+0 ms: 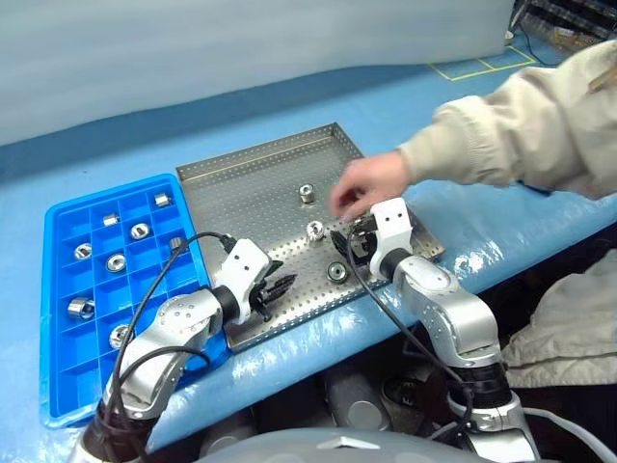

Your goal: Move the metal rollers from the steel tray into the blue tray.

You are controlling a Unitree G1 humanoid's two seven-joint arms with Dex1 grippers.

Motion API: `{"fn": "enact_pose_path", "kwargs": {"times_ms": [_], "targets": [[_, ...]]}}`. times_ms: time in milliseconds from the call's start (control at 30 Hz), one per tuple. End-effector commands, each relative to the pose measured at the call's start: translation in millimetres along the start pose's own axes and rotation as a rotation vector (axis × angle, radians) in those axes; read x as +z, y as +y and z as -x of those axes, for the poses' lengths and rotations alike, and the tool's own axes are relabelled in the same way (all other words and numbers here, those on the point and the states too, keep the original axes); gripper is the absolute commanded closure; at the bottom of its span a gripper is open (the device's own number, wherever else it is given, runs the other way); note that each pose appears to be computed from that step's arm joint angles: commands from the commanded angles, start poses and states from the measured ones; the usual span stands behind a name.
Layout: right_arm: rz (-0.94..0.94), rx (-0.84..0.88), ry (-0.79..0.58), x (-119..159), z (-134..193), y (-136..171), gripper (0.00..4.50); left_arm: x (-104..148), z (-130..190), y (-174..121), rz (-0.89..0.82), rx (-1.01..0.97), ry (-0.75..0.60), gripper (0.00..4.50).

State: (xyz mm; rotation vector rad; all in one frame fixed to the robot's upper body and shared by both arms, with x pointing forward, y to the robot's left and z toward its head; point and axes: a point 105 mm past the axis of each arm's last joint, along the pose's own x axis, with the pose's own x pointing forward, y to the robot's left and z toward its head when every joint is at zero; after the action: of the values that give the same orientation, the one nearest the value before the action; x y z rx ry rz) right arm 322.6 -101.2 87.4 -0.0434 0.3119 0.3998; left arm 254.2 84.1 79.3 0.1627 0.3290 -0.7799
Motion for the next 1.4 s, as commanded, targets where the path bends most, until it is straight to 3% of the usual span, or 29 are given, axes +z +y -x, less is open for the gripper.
{"fn": "enact_pose_path", "kwargs": {"times_ms": [33, 133, 167, 1400], "targets": [[0.021, 0.021, -0.055, 14.1, -0.7, 3.9, 0.0, 4.8, 3.1, -2.6, -0.028, 0.014, -0.018, 1.18], [0.02, 0.03, -0.053, 13.2, -1.4, 4.9, 0.0, 2.7, 4.9, -1.9, -0.032, 0.026, -0.009, 0.18], [0.02, 0.032, -0.051, 12.9, -1.7, 5.2, 0.0, 1.8, 5.6, -1.4, -0.032, 0.029, -0.005, 0.06], [0.024, 0.067, -0.051, 12.7, -4.1, 10.9, 0.0, -4.5, 8.0, 4.0, -0.036, 0.043, 0.017, 0.06]]}}
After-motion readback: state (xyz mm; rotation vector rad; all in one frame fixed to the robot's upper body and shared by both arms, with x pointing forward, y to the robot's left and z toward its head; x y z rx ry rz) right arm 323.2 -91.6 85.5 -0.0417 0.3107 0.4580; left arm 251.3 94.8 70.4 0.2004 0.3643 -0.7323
